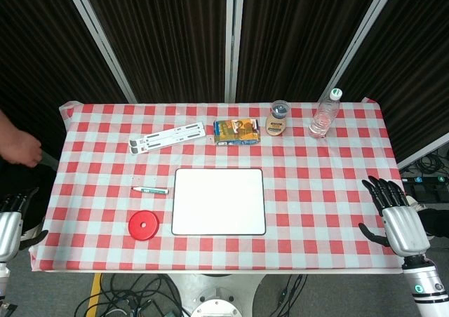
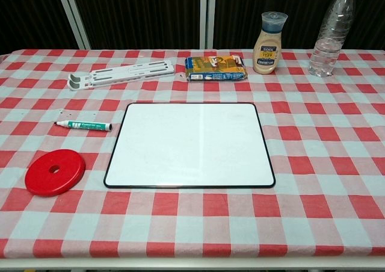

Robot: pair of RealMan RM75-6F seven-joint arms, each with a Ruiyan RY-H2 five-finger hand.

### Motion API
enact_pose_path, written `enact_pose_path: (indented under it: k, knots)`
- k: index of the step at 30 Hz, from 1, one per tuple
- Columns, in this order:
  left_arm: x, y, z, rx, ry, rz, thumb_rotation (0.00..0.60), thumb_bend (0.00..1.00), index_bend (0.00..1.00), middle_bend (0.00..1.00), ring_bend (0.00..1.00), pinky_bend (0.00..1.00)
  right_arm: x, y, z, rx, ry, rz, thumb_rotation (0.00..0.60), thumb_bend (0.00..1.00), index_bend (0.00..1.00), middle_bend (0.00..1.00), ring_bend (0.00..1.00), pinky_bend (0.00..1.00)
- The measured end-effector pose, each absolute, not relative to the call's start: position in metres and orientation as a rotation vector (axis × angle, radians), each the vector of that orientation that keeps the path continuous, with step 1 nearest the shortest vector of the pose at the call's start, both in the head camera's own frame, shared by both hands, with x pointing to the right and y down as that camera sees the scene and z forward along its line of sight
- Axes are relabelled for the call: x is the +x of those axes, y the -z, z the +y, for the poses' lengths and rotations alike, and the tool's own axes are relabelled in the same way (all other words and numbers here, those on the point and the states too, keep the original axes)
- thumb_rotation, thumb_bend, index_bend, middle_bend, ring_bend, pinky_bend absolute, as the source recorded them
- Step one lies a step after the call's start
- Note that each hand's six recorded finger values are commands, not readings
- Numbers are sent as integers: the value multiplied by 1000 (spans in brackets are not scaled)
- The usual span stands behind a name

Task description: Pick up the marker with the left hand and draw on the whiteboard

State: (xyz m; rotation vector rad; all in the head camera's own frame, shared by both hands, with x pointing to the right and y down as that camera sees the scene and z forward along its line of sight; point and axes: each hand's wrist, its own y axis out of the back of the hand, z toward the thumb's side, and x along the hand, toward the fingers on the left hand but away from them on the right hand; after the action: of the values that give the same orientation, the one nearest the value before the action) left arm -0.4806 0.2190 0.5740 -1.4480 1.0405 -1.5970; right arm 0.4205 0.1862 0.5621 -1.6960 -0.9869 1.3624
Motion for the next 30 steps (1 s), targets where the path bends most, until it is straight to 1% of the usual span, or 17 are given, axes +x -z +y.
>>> enact_pose_path:
  k: [12, 16, 19, 21, 22, 26, 27, 28, 30]
  knots:
    - [-479, -575, 218, -1449, 1605, 1038, 600, 117, 155, 183, 179, 162, 419, -563, 184, -1700, -1358, -985, 600, 167, 0, 29, 0, 0]
    - [-471, -574, 203, -1444, 1566, 1027, 600, 117, 158, 183, 179, 167, 421, -563, 183, -1697, -1356, -984, 600, 166, 0, 29, 0, 0]
    - [-459, -575, 182, -1452, 1513, 1005, 600, 115, 217, 183, 205, 203, 420, -562, 179, -1694, -1346, -979, 600, 167, 0, 29, 0, 0]
    - [-448, -578, 165, -1469, 1478, 978, 600, 114, 261, 192, 256, 276, 420, -560, 175, -1689, -1338, -975, 600, 167, 0, 29, 0, 0]
    - [-442, -580, 156, -1478, 1462, 963, 600, 115, 280, 215, 299, 349, 420, -560, 174, -1686, -1335, -973, 600, 167, 0, 29, 0, 0]
    - [-407, -593, 119, -1535, 1382, 885, 600, 127, 333, 321, 485, 698, 422, -555, 169, -1670, -1330, -966, 600, 166, 0, 29, 0, 0]
    - [-393, -599, 109, -1559, 1359, 853, 600, 134, 347, 339, 521, 740, 423, -555, 168, -1666, -1330, -966, 600, 167, 0, 29, 0, 0]
    - [-382, -604, 102, -1578, 1344, 826, 600, 145, 370, 364, 580, 788, 424, -554, 168, -1663, -1332, -966, 600, 167, 0, 29, 0, 0]
    - [-356, -617, 90, -1617, 1315, 754, 600, 156, 390, 386, 632, 821, 426, -554, 167, -1659, -1339, -968, 600, 167, 0, 29, 0, 0]
